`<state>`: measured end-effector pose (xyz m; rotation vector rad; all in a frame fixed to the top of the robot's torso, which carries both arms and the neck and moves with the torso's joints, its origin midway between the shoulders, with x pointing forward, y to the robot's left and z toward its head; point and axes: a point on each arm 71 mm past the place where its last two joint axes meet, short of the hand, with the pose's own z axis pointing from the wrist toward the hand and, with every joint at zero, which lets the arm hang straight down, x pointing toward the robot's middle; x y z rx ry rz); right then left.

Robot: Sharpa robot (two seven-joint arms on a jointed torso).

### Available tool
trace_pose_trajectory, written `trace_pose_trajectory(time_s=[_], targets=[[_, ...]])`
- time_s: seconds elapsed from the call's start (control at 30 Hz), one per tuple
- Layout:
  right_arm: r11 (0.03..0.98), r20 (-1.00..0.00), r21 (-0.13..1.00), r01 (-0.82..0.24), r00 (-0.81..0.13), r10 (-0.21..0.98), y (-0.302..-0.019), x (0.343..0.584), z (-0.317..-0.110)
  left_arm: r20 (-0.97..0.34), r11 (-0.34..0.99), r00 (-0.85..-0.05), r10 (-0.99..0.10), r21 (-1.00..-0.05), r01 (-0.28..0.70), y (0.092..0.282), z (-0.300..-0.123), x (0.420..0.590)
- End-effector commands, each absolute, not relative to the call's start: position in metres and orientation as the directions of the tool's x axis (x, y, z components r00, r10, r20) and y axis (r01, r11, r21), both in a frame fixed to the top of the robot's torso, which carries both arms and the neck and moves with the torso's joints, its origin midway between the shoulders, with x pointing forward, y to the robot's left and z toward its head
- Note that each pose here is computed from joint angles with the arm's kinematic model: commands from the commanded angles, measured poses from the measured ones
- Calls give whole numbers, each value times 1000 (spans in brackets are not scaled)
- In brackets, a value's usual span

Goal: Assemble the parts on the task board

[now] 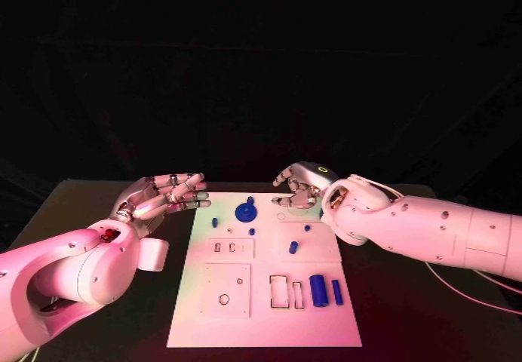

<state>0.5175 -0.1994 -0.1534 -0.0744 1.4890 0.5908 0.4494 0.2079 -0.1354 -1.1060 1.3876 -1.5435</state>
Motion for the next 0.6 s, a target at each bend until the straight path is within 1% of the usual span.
trace_pose_trajectory(time_s=[0.03, 0.27, 0.5, 0.6], targets=[[814, -907, 417, -405, -118, 405, -219, 511, -153, 110, -117, -350, -930, -993, -1, 204, -134, 449], [813, -896, 444, -376, -164, 413, -266, 502, -157, 113, -119, -356, -928, -993, -2, 202, -135, 450], [834, -894, 448, -321, -173, 414, -294, 502, -174, 114, -121, -360, -926, -993, -4, 201, -135, 451], [844, -892, 451, -290, -183, 414, -304, 502, -186, 114, -120, -359, -926, -993, -5, 201, -135, 452]])
